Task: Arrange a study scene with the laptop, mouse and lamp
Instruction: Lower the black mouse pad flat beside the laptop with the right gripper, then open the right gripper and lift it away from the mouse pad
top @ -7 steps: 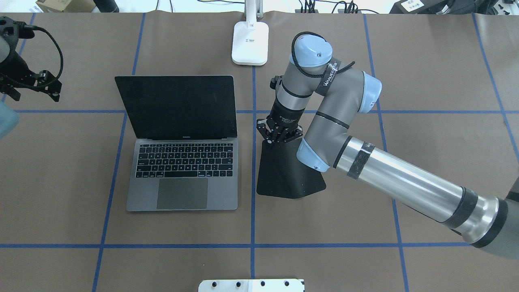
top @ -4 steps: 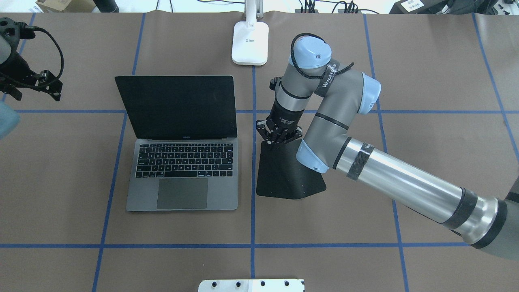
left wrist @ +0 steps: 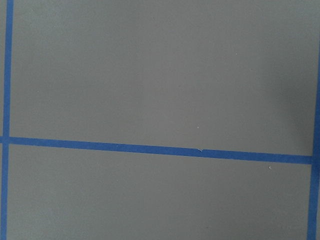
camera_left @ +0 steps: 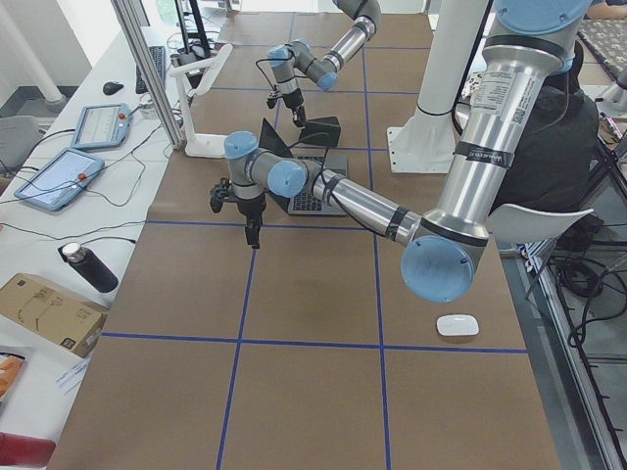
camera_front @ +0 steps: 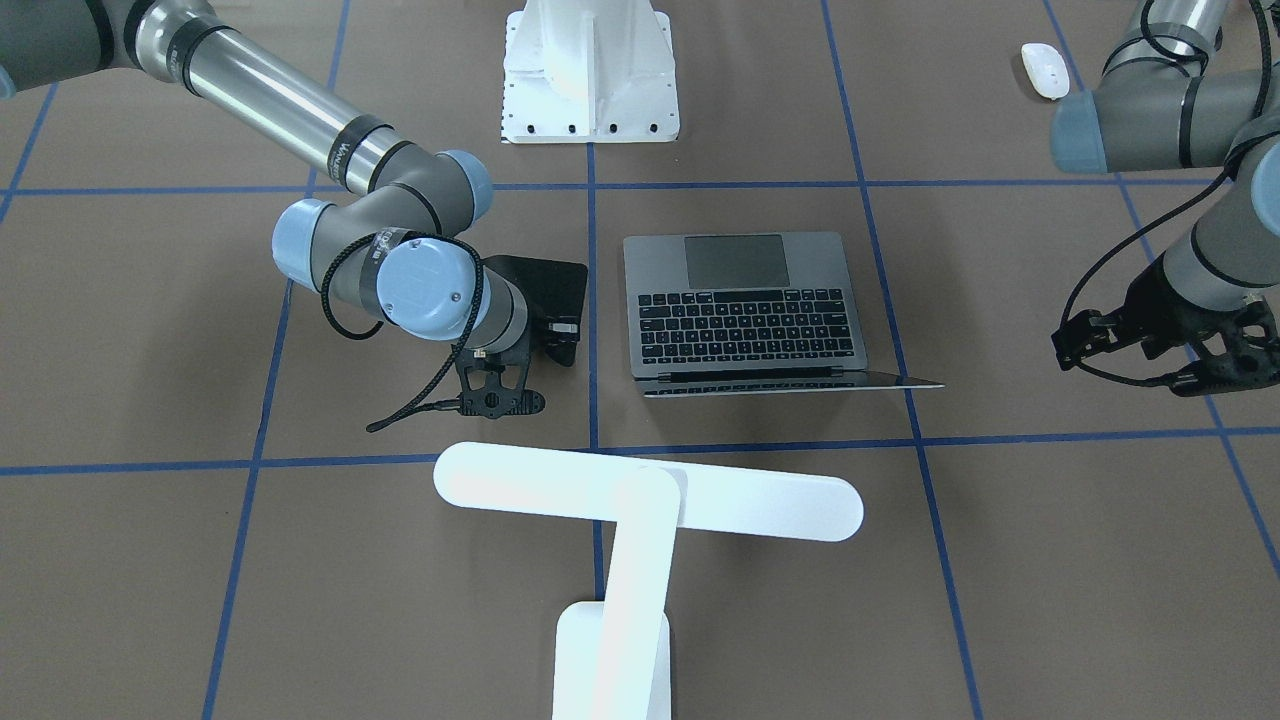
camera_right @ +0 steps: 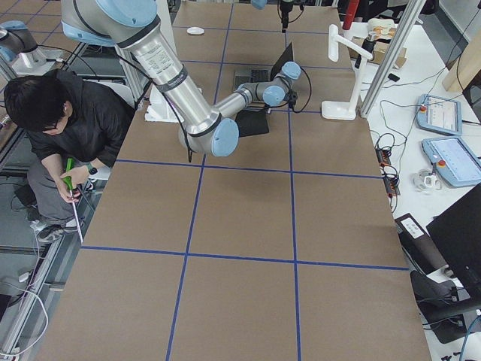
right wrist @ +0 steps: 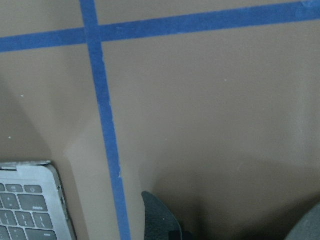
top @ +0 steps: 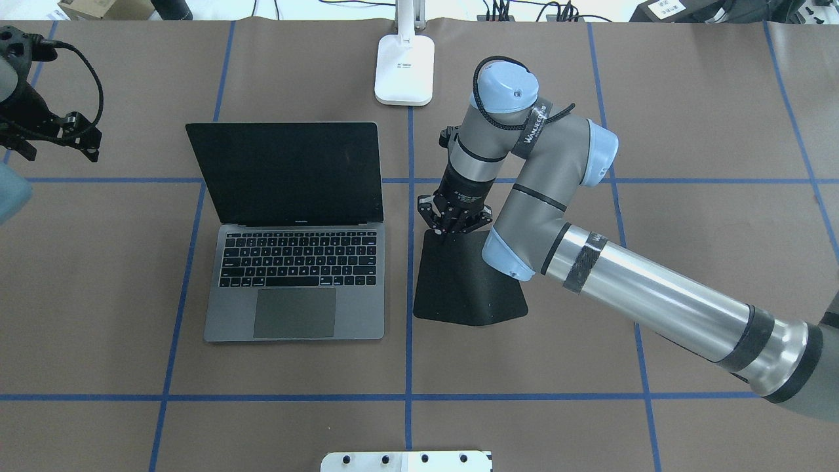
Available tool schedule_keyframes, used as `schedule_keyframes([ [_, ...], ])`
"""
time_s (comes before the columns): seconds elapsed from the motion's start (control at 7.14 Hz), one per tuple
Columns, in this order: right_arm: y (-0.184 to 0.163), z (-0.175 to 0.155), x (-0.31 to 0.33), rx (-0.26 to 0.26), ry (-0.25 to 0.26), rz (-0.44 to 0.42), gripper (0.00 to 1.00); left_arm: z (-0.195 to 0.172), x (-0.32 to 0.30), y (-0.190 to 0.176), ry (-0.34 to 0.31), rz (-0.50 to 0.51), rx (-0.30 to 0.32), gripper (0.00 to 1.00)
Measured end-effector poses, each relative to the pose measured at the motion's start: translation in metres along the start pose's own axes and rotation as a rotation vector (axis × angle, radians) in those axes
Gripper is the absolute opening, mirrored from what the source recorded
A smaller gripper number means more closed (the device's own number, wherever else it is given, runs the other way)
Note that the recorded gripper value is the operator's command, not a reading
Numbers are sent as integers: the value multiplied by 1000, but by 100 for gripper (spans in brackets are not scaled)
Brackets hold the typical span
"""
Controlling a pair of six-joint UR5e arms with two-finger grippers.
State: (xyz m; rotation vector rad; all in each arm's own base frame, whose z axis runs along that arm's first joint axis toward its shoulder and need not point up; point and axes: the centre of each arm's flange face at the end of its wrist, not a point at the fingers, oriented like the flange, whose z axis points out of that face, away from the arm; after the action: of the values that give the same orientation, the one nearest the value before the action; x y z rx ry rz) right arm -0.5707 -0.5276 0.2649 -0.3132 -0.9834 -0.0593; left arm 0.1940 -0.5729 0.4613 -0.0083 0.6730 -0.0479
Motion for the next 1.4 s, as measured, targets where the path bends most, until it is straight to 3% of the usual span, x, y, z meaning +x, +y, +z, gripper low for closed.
schedule_keyframes([
  [0.56, -10, -22, 0, 39, -11, 2, 99, -3, -3, -2, 1, -5, 6, 100],
  [0.98, -39, -84, -1, 145, -62, -8, 99, -4, -4, -2, 3, -6, 4, 100],
  [1.4, -57, -120, 31, 231, -66, 17, 99, 2, -30, 18, 4, 24, -3, 100],
])
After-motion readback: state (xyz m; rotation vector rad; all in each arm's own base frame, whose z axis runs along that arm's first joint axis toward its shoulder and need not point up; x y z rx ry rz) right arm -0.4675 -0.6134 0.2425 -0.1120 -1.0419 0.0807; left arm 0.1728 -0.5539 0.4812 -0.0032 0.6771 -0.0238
